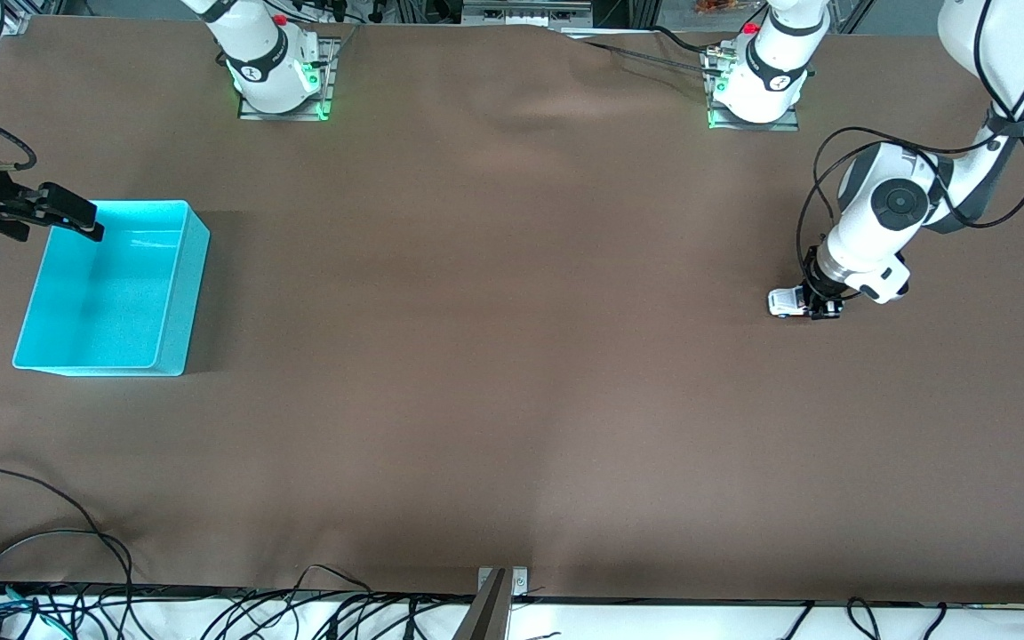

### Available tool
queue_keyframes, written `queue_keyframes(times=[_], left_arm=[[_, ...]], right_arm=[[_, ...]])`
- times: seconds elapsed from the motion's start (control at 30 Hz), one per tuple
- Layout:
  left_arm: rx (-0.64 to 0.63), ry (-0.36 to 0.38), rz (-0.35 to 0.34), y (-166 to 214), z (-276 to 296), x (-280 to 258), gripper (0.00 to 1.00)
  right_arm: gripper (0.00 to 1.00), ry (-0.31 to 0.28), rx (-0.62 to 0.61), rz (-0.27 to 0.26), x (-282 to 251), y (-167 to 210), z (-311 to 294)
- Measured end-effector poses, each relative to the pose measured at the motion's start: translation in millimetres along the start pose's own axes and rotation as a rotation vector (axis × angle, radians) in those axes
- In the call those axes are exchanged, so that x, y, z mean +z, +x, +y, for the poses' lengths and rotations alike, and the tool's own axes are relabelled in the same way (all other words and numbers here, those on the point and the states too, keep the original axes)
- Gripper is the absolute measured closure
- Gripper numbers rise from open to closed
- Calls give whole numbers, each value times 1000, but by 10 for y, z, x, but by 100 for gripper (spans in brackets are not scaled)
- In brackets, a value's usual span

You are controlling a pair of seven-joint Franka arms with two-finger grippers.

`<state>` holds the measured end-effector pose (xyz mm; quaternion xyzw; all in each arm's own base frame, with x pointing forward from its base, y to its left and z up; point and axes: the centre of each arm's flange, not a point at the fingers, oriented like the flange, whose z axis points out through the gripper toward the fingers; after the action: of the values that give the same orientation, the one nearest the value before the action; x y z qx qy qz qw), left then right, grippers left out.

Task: Wind and store white jeep toy

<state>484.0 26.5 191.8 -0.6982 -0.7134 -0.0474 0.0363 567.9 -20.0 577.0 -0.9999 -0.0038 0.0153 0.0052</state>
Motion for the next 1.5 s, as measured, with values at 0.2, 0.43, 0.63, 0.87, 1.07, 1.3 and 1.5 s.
queue_keyframes(times=[0.2, 0.43, 0.63, 0.87, 1.07, 1.3, 1.5], left_arm=[[10, -7, 20, 171, -4, 32, 48], [24, 10, -17, 193, -10, 318, 18], [10, 10, 4, 316, 153, 275, 0], [18, 32, 74, 381, 319, 15, 0], [50, 36, 122, 286, 389, -250, 0], [113, 69, 144, 259, 699, -762, 0], [173, 86, 146, 379, 973, -1265, 0]], right_arm=[[0, 0, 0, 0, 0, 0, 0], [0, 0, 0, 0, 0, 0, 0], [0, 0, 0, 0, 0, 0, 0], [0, 0, 0, 0, 0, 0, 0], [0, 0, 0, 0, 0, 0, 0], [0, 0, 0, 0, 0, 0, 0], [0, 0, 0, 0, 0, 0, 0]])
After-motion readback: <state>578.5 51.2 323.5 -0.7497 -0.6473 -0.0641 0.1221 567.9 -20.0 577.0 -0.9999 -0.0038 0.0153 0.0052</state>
